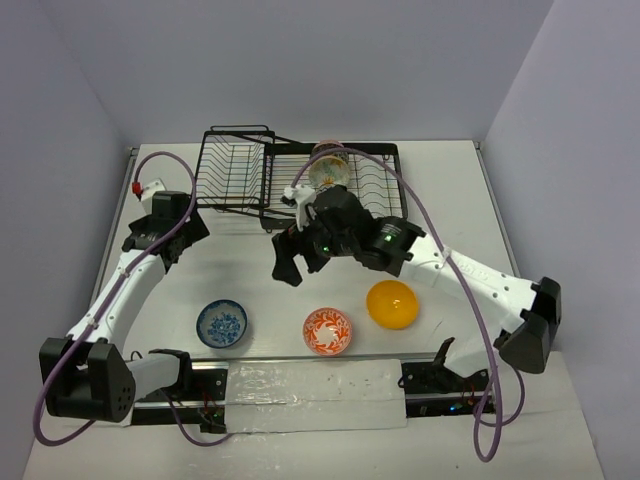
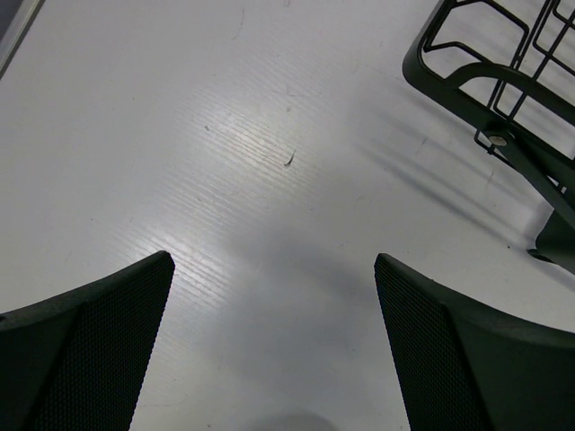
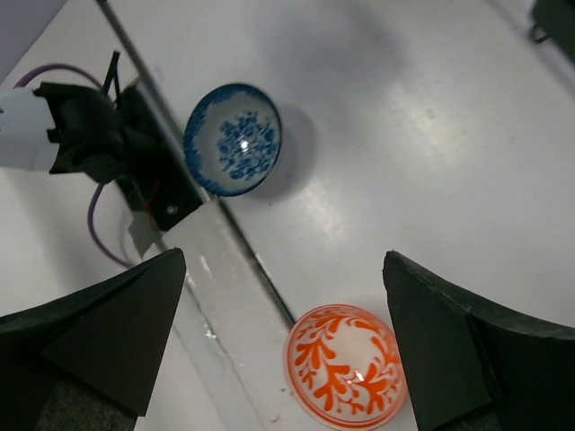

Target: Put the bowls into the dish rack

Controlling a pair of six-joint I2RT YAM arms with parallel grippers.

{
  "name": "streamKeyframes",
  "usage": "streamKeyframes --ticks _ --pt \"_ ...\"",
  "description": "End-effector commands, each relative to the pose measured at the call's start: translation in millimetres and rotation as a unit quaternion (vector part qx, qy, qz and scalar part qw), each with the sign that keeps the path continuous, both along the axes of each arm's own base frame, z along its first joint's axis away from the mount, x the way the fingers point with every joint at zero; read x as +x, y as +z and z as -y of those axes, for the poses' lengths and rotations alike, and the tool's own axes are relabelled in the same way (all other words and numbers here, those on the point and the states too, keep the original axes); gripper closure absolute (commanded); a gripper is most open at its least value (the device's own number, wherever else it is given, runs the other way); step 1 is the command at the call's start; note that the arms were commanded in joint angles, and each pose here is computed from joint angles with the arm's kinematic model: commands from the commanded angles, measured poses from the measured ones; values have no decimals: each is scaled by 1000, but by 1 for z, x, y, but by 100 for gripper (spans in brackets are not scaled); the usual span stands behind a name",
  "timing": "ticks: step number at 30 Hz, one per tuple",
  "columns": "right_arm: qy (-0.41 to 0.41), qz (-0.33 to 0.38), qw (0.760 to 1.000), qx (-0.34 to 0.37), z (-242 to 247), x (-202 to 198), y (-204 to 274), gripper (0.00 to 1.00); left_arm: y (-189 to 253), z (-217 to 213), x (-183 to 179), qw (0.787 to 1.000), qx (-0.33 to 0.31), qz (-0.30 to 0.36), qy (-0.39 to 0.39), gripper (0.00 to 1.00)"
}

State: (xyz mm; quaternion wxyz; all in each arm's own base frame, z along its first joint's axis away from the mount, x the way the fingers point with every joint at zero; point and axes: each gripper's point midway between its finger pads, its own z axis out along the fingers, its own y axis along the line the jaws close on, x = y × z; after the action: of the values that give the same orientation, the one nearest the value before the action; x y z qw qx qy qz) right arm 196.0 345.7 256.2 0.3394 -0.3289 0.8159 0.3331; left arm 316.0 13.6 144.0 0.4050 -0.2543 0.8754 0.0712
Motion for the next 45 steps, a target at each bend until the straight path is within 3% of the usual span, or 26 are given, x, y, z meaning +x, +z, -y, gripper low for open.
streamKeyframes --ticks 1,6,12,23,45 --pt "50 -92 994 5 -20 -34 -21 2 10 -11 0 999 8 18 33 1" --pt "57 -120 989 -63 -24 -41 -58 9 10 -13 0 999 7 20 36 1" --pt "-12 -115 983 -146 30 -45 -96 8 6 -12 0 999 6 11 33 1" --pt "-97 -156 970 -159 83 -63 -126 7 -1 -2 3 1000 -3 1 13 1" --pt "-129 -217 954 -161 116 -86 -168 15 0 10 3 1000 -2 1 -6 1"
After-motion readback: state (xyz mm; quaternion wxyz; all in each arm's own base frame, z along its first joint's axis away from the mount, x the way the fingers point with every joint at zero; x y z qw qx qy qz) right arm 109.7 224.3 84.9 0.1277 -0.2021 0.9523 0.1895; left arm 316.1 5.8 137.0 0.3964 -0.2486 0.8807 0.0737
